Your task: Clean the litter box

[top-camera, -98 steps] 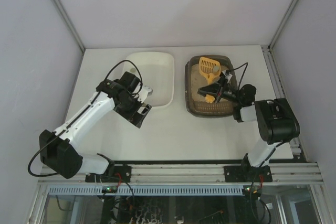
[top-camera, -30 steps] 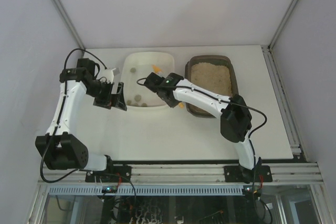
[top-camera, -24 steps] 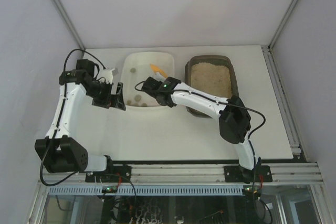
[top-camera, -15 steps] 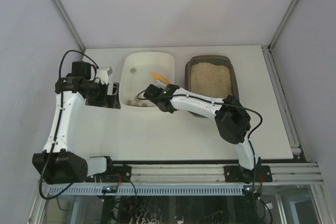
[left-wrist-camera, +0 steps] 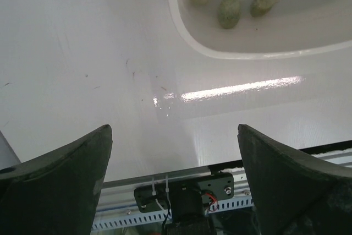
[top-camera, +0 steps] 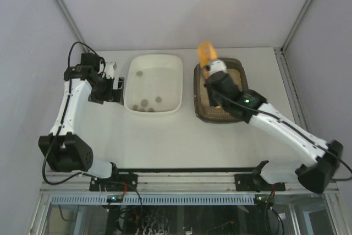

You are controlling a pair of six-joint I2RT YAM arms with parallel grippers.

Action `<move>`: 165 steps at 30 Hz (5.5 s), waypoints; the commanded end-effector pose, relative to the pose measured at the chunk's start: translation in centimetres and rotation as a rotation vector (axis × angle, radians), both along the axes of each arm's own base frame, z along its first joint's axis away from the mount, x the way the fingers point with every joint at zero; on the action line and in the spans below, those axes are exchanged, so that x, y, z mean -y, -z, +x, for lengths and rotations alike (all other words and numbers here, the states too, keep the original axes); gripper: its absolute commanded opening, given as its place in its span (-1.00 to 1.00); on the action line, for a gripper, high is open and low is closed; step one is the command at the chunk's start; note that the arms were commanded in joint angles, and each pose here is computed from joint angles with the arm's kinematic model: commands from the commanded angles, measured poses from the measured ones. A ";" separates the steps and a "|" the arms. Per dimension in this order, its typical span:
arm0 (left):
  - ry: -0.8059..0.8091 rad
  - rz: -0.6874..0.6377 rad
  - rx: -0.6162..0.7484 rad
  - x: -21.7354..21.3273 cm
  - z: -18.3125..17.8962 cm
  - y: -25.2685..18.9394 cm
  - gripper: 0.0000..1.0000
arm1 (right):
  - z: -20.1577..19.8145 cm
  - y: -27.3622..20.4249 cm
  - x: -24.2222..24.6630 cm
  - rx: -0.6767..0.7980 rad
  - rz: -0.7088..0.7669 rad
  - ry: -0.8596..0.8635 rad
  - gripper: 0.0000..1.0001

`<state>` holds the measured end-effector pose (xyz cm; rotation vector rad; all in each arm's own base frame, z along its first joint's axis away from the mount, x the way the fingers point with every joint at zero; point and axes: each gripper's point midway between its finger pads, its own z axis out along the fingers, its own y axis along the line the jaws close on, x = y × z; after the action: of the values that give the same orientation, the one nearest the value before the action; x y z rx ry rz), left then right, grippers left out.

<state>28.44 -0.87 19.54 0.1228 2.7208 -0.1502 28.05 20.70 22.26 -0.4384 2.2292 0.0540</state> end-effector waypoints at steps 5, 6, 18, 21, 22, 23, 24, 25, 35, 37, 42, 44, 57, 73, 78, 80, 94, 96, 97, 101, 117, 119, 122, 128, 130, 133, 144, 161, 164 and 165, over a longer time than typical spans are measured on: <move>0.109 0.018 -0.010 1.5 2.0 -1.1 0.99 | 1.8 0.2 4.2 -0.009 0.246 0.151 -1.00; 0.119 0.005 0.000 1.9 2.5 -1.5 0.99 | 2.0 1.1 4.3 -0.030 0.230 0.156 -1.00; 0.188 -0.084 0.295 7.9 13.9 -9.2 0.99 | 4.5 5.9 4.8 -0.274 0.340 0.222 -1.00; 0.203 -0.064 0.297 9.6 15.5 -8.4 0.99 | 5.0 6.8 5.0 -0.359 0.339 0.212 -1.00; 0.222 -0.061 0.295 10.4 15.8 -8.1 0.99 | 5.5 6.8 4.8 -0.388 0.352 0.196 -1.00; 0.248 -0.066 0.299 11.3 16.0 -7.9 0.99 | 5.6 7.1 4.6 -0.435 0.366 0.181 -1.00; 0.263 -0.073 0.309 12.1 16.3 -7.9 0.99 | 5.9 7.7 4.3 -0.482 0.379 0.156 -1.00; 0.270 -0.079 0.325 12.7 16.6 -8.0 0.99 | 6.3 8.4 4.1 -0.532 0.384 0.145 -1.00; 0.248 -0.122 0.354 14.2 18.7 -8.6 0.99 | 8.7 12.3 7.0 -0.702 0.176 0.238 -1.00; 0.270 -0.115 0.318 14.7 18.1 -7.6 0.99 | 8.7 12.1 6.3 -0.736 0.226 0.203 -1.00; 0.298 -0.114 0.273 15.5 17.4 -5.7 0.99 | 9.0 9.9 2.5 -0.757 0.433 0.078 -1.00; 0.299 -0.117 0.269 15.6 17.4 -5.4 0.99 | 9.2 9.3 1.9 -0.759 0.497 0.050 -1.00; 0.311 -0.092 0.252 15.1 17.0 -4.5 0.99 | 7.7 10.7 -0.7 -0.911 0.639 0.015 -1.00; 0.303 -0.104 0.259 15.0 16.6 -3.8 0.99 | 1.9 16.0 2.5 -1.110 0.375 0.229 -1.00; 0.307 -0.109 0.240 14.7 16.3 -3.2 0.99 | -0.4 16.6 5.9 -1.115 0.279 0.322 -1.00; 0.303 -0.116 0.237 14.5 16.4 -3.1 0.99 | -1.2 16.9 7.3 -1.116 0.230 0.354 -1.00; 0.352 -0.183 0.198 16.5 16.0 -2.9 1.00 | -0.8 15.0 10.6 -0.961 0.215 0.446 -1.00; 0.390 -0.185 0.204 17.7 15.9 -3.3 0.99 | -0.6 13.8 10.8 -0.924 0.226 0.452 -1.00; 0.412 -0.194 0.211 18.6 15.8 -3.6 0.99 | -0.7 13.4 10.8 -0.927 0.229 0.451 -1.00; 0.444 -0.263 0.220 22.6 16.0 -4.3 0.99 | -0.2 11.8 10.8 -0.916 0.253 0.433 -1.00; 0.603 -0.244 0.384 31.1 17.2 -6.0 0.99 | 3.1 5.5 10.7 -0.594 0.500 0.438 -1.00; 0.511 -0.216 0.390 31.1 18.0 -5.4 0.99 | 3.6 4.9 10.5 -0.555 0.531 0.438 -1.00; 0.292 -0.283 0.338 31.4 18.3 -4.8 0.99 | 4.1 3.3 10.4 -0.478 0.575 0.447 -1.00; 0.041 -0.671 0.081 36.1 14.8 -2.5 0.99 | 4.0 -1.5 11.6 -0.244 0.650 0.495 -1.00; -0.035 -0.750 0.029 37.2 14.3 -1.3 0.99 | 3.7 -2.6 12.1 -0.182 0.660 0.505 -1.00; -0.073 -0.752 -0.028 38.9 13.5 0.2 0.99 | 3.2 -3.9 12.6 -0.130 0.673 0.508 -1.00; -0.078 -0.621 -0.003 41.6 12.6 3.5 0.99 | 0.8 -5.0 12.9 -0.090 0.706 0.517 -1.00; -0.043 -0.289 0.062 36.8 10.9 9.7 0.92 | 0.1 -2.9 14.0 -0.145 0.880 0.491 -1.00; -0.033 -0.282 0.068 37.1 10.5 9.8 0.82 | 0.1 -2.2 14.3 -0.166 0.932 0.489 -1.00; -0.029 -0.282 0.069 37.2 10.4 9.9 0.77 | 0.1 -2.1 14.3 -0.172 0.944 0.487 -1.00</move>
<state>39.05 -37.87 8.53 -0.0620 2.6535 -0.5379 27.58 5.73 22.44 0.6785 2.2136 0.7210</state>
